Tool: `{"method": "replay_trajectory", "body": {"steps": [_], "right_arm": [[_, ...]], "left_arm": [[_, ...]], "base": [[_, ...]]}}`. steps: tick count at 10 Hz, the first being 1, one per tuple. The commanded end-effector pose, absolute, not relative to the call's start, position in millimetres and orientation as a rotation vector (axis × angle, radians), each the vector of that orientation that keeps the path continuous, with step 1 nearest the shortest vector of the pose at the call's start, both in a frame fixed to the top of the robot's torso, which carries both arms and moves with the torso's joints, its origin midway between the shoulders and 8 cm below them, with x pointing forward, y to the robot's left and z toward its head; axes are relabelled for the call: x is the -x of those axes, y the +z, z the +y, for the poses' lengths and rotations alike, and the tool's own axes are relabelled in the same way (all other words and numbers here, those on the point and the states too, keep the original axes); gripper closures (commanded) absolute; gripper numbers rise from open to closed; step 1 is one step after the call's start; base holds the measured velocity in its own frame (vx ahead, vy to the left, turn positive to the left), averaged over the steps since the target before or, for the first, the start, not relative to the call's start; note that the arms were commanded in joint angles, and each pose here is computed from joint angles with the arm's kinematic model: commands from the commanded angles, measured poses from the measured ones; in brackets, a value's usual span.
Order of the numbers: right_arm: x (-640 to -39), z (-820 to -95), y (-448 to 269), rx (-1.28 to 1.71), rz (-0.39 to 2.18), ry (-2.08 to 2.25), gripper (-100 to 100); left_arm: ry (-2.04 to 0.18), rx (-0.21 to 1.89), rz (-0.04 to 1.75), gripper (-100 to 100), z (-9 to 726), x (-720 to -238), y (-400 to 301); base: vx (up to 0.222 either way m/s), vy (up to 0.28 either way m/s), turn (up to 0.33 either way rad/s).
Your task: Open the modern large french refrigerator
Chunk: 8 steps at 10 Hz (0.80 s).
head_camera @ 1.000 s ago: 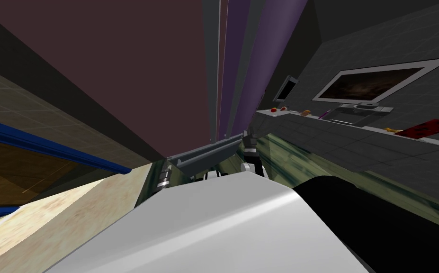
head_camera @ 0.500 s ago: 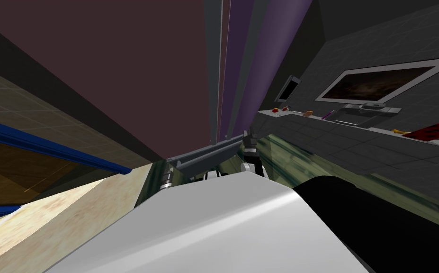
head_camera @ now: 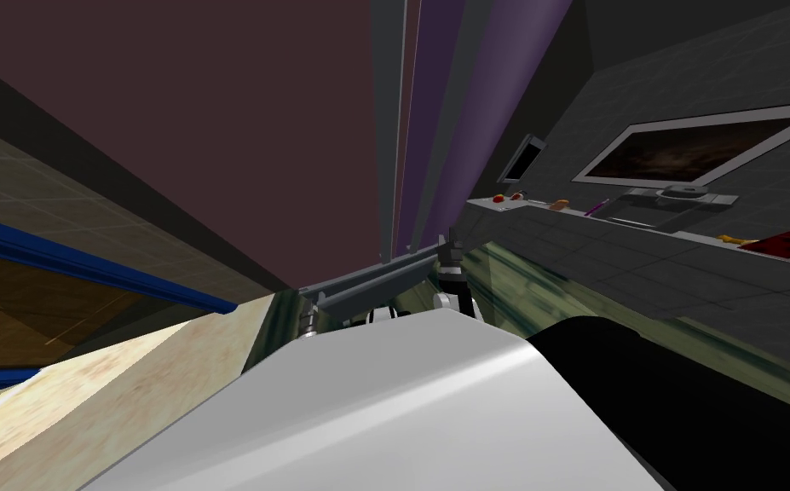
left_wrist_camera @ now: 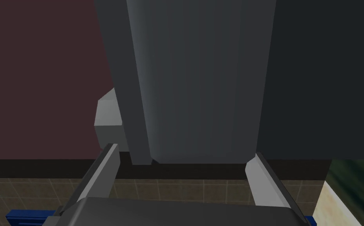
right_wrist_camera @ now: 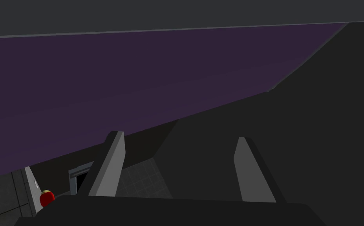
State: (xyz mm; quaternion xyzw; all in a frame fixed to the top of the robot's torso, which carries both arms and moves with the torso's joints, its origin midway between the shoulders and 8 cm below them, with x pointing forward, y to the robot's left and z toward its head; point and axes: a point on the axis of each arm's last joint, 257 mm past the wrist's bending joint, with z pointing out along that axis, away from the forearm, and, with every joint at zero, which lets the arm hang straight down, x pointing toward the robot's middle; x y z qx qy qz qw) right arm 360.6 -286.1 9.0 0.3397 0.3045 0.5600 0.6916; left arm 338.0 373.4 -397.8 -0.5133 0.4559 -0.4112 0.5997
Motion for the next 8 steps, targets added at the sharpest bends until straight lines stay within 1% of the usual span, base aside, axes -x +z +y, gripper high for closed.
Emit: {"method": "replay_trajectory", "body": {"steps": [1, 3, 4, 6, 7, 8], "right_arm": [[-361, -286, 9, -0.759, 0.680, 1.252, 0], [-361, -286, 9, -0.759, 0.680, 1.252, 0], [-361, -286, 9, -0.759, 0.680, 1.252, 0], [-361, -286, 9, -0.759, 0.680, 1.252, 0], [-361, -286, 9, -0.759, 0.680, 1.252, 0], [-361, -286, 9, -0.759, 0.680, 1.252, 0]], "left_arm": [[-0.975, 1.253, 1.029, -100, 349, -334, -413], [-0.997, 1.306, 1.001, -100, 326, -332, -422], [-0.990, 1.290, 1.009, -100, 330, -332, -419], [-0.994, 1.291, 1.010, -100, 334, -350, -414], [-0.995, 1.289, 1.008, -100, 332, -345, -413], [-0.993, 1.291, 1.009, 100, 331, -341, -416]], "base": [[0.030, -0.002, 0.021], [0.028, 0.000, 0.012], [0.011, -0.001, 0.001], [0.033, 0.005, 0.018], [0.007, -0.002, 0.016], [-0.009, -0.002, -0.025]]}}
